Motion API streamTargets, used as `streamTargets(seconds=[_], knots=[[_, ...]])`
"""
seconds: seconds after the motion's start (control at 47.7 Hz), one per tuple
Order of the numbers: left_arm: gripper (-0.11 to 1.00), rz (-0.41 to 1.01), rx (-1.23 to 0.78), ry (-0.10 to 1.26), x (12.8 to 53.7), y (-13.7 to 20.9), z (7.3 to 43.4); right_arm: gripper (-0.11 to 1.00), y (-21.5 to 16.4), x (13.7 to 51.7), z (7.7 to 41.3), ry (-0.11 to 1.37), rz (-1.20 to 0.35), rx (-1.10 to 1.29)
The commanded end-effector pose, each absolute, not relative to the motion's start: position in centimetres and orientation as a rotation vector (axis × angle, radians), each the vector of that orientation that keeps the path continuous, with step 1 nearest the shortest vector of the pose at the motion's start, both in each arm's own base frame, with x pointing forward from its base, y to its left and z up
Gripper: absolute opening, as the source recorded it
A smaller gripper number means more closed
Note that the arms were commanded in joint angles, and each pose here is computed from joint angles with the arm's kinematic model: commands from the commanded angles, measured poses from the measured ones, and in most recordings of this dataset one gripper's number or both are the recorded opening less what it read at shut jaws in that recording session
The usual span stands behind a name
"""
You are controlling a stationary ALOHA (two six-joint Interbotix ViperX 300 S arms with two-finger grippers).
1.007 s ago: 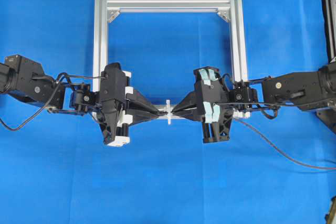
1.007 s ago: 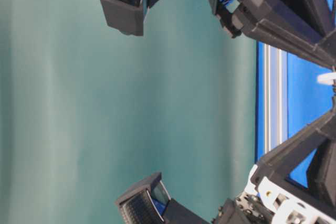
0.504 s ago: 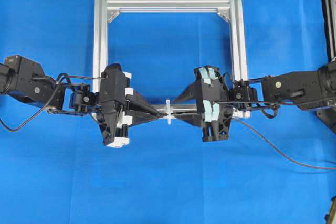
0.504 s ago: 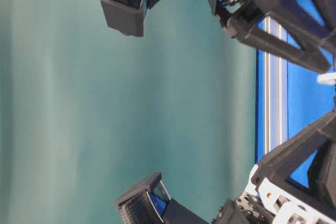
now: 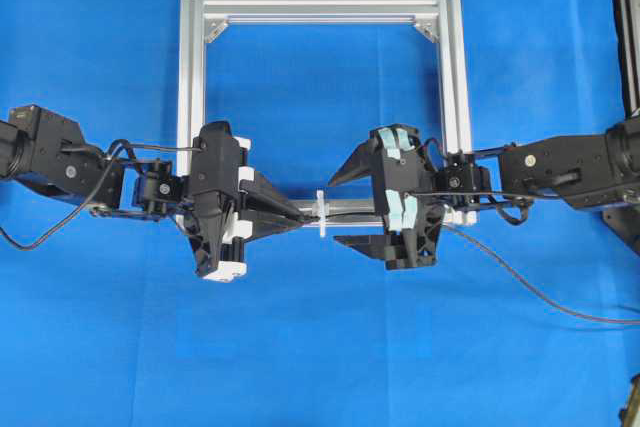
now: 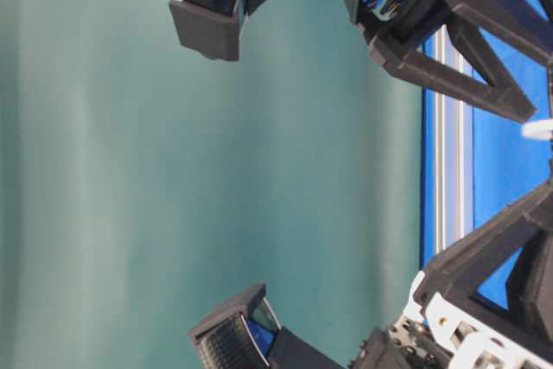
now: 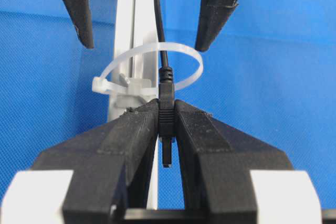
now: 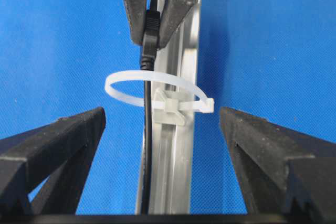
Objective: Insert the wire through the string loop located in the center.
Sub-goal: 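Open the right gripper and pull the cable leftward with the left gripper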
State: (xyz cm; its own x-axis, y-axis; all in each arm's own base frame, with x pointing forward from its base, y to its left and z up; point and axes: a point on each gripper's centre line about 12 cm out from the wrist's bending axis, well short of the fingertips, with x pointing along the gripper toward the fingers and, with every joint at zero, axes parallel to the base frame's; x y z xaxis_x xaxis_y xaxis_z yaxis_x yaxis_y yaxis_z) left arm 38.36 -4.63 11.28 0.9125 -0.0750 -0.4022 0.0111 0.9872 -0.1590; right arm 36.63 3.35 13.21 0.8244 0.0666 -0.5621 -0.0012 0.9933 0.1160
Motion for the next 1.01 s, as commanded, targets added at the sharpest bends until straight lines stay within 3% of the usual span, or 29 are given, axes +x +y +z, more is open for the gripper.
streamTargets(seconds=[0.0,0.357,0.986], knots=[[0.09,-0.049,-0.155,0.391,38.3,-4.6,12.6,0.93,3.5,36.9,13.9,0.578,0.038,0.117],[0.09,-0.046,-0.159,0.397,34.6,-4.0,13.5,0.93,3.5,37.0,14.0,0.575,0.039,0.117],[0.09,-0.058,-0.209,0.401,23.4,-3.1,13.9,0.93,4.0,37.4,14.6,0.579,0.051,0.113]])
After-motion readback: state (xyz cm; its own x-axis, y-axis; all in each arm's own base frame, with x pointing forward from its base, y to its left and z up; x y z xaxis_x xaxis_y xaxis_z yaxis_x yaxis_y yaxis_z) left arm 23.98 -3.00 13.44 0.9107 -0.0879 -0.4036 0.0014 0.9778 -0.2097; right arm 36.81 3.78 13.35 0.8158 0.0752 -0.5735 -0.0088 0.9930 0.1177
